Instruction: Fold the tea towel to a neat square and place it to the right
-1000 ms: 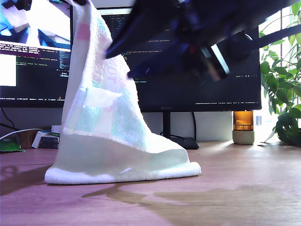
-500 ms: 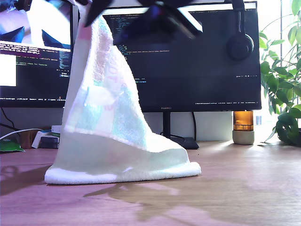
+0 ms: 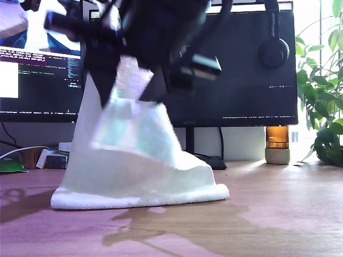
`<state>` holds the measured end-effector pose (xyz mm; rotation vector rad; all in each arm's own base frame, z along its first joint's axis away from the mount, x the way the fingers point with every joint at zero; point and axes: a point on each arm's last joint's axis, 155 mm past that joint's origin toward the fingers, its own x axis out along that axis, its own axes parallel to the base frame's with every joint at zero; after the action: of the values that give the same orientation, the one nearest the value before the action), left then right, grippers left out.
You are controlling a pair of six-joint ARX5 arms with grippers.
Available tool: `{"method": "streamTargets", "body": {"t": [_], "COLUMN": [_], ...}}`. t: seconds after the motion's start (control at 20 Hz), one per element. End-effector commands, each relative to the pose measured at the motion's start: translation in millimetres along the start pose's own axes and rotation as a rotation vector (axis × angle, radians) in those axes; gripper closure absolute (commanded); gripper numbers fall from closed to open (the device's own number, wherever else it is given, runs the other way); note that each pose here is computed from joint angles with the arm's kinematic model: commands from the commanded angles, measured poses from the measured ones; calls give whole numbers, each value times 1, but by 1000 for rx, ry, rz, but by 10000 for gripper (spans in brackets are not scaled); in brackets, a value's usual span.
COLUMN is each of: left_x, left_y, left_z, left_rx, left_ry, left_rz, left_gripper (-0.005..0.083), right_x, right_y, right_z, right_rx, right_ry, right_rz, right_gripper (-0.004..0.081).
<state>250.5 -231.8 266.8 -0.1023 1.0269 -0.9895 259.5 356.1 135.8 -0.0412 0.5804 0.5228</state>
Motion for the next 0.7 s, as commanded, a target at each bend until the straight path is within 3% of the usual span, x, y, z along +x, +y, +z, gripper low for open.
{"method": "streamTargets", "body": {"t": [0.0,0.15,0.35,0.5,0.65], "left_x": [-1,-1,-1,-1,-1], "left_y": [-5,-9,-10,-7,8], "left_z": [0,0,-1,-2,-6], "left_rx": [5,2,1,26,53], "left_ry": [-6,-6,-5,-1,16], "left_rz": [-19,-40,-47,-32,51], "left_gripper": [794,794,794,794,794], "right_x": [0,1,1,1,-11], "right_y": [1,-6,-5,-9,-28], "right_z": [7,6,5,-5,-25], "right_rx": [6,4,-1,-87,-241], "right_ry": [-20,-11,-8,33,150], "right_rz": [-15,-35,-32,-41,-87], "right_gripper": [451,515,779,780,780]}}
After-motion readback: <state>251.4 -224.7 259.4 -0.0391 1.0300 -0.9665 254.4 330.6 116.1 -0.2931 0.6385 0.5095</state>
